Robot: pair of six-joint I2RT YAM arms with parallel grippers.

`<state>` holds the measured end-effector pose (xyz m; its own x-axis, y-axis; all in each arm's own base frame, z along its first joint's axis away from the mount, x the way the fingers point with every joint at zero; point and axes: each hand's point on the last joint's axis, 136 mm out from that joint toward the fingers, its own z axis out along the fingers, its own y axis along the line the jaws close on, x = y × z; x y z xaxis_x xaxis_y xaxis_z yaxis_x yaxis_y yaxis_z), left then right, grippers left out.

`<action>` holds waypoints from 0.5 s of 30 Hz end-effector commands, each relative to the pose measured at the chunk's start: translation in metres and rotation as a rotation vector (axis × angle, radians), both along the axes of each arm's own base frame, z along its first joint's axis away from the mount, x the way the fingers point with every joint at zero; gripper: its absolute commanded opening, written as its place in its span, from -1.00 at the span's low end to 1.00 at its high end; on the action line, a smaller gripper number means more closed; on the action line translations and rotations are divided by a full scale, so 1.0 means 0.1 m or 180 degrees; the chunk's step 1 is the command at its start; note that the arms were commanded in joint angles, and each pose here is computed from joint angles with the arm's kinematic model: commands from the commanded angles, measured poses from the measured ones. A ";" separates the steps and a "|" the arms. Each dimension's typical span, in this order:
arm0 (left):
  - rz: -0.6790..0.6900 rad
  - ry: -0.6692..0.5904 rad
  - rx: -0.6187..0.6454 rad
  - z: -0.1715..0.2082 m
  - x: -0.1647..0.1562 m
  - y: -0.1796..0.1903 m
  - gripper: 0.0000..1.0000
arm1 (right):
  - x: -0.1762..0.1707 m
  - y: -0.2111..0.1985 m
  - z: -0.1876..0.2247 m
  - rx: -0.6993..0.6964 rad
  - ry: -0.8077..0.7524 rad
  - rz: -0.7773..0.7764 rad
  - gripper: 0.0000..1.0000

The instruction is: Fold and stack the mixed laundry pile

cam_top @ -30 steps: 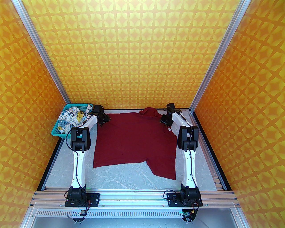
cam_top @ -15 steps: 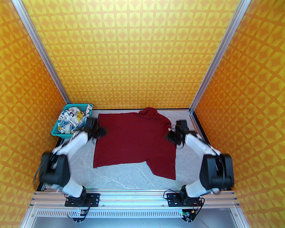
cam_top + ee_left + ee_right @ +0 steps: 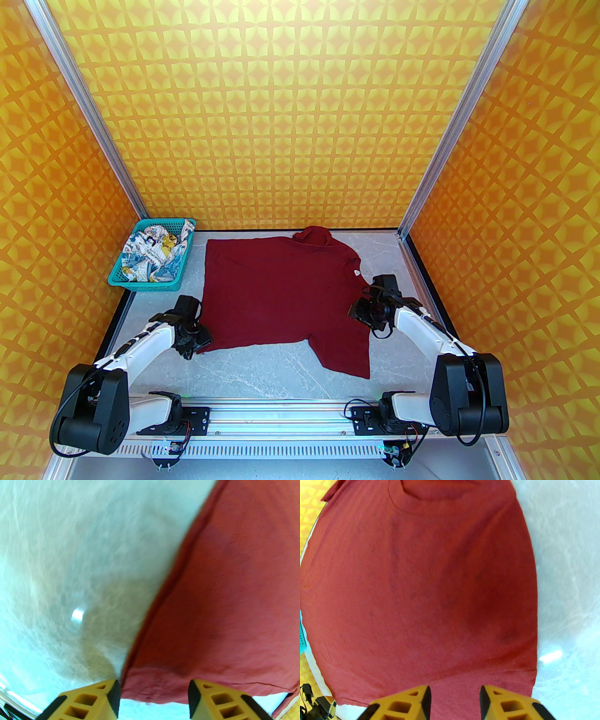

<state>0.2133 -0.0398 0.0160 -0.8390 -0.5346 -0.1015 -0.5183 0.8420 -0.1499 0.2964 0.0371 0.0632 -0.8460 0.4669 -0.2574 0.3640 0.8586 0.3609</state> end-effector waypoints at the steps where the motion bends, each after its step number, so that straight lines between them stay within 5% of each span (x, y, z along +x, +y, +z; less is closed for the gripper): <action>1: 0.0082 -0.0006 0.0052 -0.06 0.03 0.02 -0.02 | 0.00 0.03 0.00 0.0099 -0.0014 -0.0030 -0.21; 5: 0.0089 0.0079 0.0059 -0.15 0.00 0.02 -0.14 | -0.04 0.02 0.01 0.0087 0.0025 -0.0060 -0.21; 15: 0.0037 -0.0258 -0.0017 0.05 0.14 -0.02 -0.84 | -0.40 -0.24 -0.07 0.0195 0.0398 -0.0541 -0.24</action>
<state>0.2144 -0.0344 0.0144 -0.8239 -0.5535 -0.1220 -0.5398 0.8319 -0.1283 0.2841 0.0204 0.0658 -0.8047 0.5510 -0.2211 0.4534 0.8107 0.3704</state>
